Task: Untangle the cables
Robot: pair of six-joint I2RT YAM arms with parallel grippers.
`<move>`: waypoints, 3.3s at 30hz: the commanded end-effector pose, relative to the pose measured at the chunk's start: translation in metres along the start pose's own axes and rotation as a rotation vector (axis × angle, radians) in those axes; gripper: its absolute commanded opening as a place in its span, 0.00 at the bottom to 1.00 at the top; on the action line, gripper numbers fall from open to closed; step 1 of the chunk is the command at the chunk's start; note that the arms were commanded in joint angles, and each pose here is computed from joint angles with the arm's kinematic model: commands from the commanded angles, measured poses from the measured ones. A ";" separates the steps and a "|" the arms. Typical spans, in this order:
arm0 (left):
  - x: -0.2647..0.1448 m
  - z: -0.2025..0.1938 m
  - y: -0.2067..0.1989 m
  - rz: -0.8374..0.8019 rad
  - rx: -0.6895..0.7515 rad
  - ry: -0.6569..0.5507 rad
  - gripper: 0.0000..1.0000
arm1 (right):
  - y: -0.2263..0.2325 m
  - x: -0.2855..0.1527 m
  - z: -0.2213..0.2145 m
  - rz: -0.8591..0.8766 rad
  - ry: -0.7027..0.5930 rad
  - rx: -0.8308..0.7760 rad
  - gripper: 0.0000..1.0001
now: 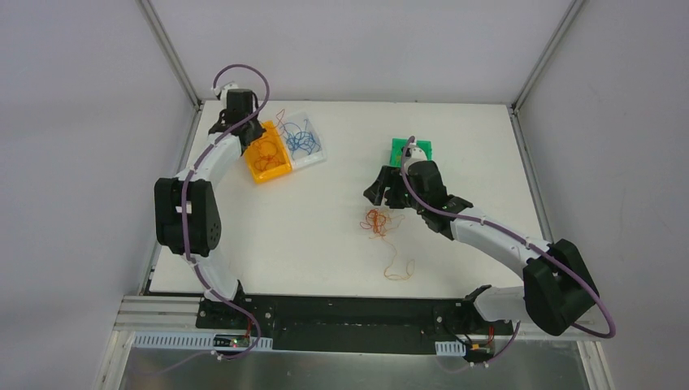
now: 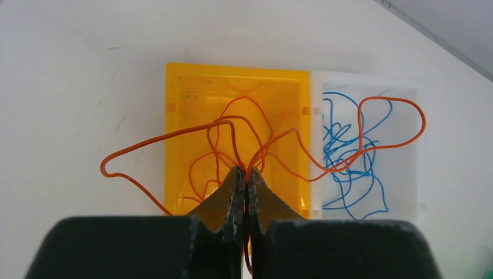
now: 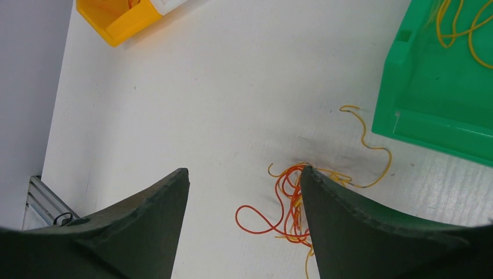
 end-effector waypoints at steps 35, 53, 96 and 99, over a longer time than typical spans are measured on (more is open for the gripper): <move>0.085 -0.083 0.026 0.207 0.167 0.475 0.00 | 0.004 0.003 0.011 0.024 -0.038 0.004 0.73; 0.018 -0.109 0.049 0.300 0.197 0.551 0.23 | 0.006 -0.001 0.013 0.036 -0.047 0.010 0.73; 0.008 -0.032 -0.022 -0.065 0.198 0.423 0.61 | 0.005 0.001 0.011 0.034 -0.030 0.009 0.73; 0.010 -0.032 -0.021 -0.045 0.204 0.420 0.41 | 0.005 0.001 0.011 0.033 -0.029 0.009 0.73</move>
Point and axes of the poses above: each gripper's point midway between its finger pads, its own x axis out along the fingers, its own y axis along the line the jaws close on, z = x × y, the point moved 7 cm from there along -x, back along the fingers, and after that the axes turned 2 degrees about -x, right-handed, at the moved point
